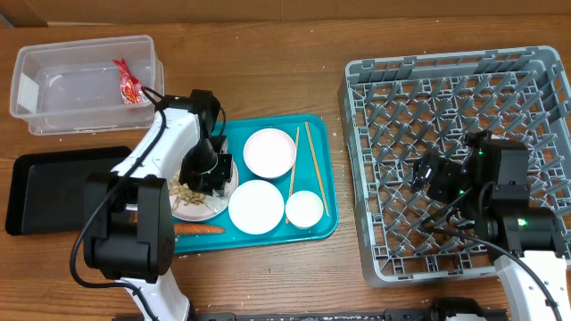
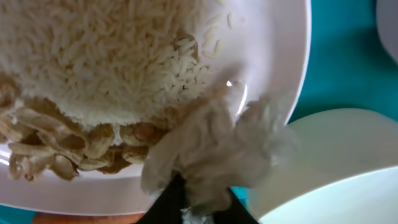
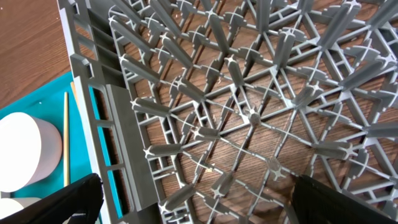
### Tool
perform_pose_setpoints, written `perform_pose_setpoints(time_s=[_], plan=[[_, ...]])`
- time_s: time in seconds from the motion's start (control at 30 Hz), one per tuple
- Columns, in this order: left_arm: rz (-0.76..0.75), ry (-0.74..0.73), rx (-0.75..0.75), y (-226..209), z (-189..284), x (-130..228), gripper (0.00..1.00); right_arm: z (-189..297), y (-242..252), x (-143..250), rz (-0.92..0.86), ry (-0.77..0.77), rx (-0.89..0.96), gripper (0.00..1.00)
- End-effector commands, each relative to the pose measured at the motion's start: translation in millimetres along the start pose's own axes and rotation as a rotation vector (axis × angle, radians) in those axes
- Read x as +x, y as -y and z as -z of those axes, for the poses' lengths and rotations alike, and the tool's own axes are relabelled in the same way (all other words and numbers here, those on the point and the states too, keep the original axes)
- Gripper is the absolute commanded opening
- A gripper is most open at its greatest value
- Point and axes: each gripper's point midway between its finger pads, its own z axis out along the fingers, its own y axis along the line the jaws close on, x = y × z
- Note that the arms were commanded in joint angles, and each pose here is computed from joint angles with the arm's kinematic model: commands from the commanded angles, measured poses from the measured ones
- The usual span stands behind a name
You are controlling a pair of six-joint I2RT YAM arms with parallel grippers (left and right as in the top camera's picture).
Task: Sort waste into correct bins and load items into the dishwasher
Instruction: 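Grasp the crumpled tissue from the plate with the left gripper, drop into clear bin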
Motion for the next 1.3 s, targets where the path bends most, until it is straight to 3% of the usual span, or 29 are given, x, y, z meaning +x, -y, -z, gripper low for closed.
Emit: perform_pose_setpoints(time_s=[0.0,0.17,0.37,0.5,0.77,0.9,1.1,1.17,1.27], plan=[[0.0,0.004,0.002,1,-3,-2,0.04,7,-6,-10,0.012,0.032,-0.016,1.0],[0.002,0.009,0.004,1,6,-3,0.04,7,-6,-10,0.013,0.032,-0.016,1.0],[0.005,0.081,-0.008,-6,73,-18,0.04,7,-6,-10,0.013,0.032,-0.016,1.0],[0.05,0.231,-0.016,-22,126,-42,0.04,7,-6,-10,0.013,0.032,-0.016,1.0],[0.292,0.76,-0.098,-108,224,-134,0.04,7,-6,-10,0.013,0.032,-0.016,1.0],[0.339,0.886,-0.103,-133,238,-165,0.04,7,-6,-10,0.013,0.032,-0.016,1.0],[0.442,0.917,-0.147,-166,221,-193,0.06,7,-6,-9,0.012,0.029,-0.015,1.0],[0.469,0.907,-0.149,-173,212,-198,0.17,7,-6,-9,0.012,0.029,-0.015,1.0],[0.473,0.898,-0.149,-176,206,-201,0.51,7,-6,-9,0.012,0.029,-0.015,1.0]])
